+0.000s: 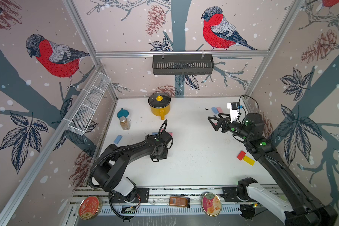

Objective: Assemble the letter t with building blocks
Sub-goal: Adjust the building block at the center of the board.

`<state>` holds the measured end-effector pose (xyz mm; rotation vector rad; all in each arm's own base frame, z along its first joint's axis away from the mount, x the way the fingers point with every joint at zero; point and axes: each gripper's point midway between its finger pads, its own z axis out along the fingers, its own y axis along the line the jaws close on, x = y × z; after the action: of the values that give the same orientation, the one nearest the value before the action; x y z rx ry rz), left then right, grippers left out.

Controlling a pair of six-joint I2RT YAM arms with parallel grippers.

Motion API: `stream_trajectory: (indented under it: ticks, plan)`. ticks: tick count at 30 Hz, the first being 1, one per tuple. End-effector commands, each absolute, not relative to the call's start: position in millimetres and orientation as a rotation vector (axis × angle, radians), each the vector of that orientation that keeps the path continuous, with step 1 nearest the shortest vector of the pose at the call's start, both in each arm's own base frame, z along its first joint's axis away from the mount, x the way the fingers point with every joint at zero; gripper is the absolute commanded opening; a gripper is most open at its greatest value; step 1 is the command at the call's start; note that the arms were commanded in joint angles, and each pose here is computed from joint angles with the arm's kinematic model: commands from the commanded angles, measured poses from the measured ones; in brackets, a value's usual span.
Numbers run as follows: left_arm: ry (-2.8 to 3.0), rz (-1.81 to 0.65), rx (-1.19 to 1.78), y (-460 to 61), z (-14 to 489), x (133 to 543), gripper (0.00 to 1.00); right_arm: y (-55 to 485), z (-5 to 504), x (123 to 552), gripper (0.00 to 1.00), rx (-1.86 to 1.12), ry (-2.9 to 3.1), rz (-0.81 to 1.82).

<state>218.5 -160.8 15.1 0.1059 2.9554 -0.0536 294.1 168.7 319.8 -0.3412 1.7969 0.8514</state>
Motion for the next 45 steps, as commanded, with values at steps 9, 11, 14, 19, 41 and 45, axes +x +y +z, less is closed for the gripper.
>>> stream_trajectory:
  ticks: [9, 11, 14, 19, 41, 45]
  plan:
    - [2.925, -0.077, 0.094, -161, 28, 220, 0.09, 169, 324, 295, 1.00, -0.359, 1.773, 0.825]
    - [2.923, -0.076, 0.094, -161, 29, 220, 0.10, 169, 324, 295, 1.00, -0.362, 1.771, 0.824]
    - [2.933, -0.087, 0.104, -162, 26, 218, 0.09, 169, 324, 295, 1.00, -0.361, 1.774, 0.822]
    - [2.933, -0.059, 0.100, -159, 23, 218, 0.09, 169, 324, 295, 1.00, -0.364, 1.773, 0.824]
    - [2.925, 0.021, 0.105, -156, 22, 228, 0.12, 170, 323, 293, 1.00, -0.374, 1.775, 0.817]
    - [2.923, 0.010, 0.096, -153, 25, 222, 0.13, 170, 323, 293, 1.00, -0.376, 1.772, 0.813]
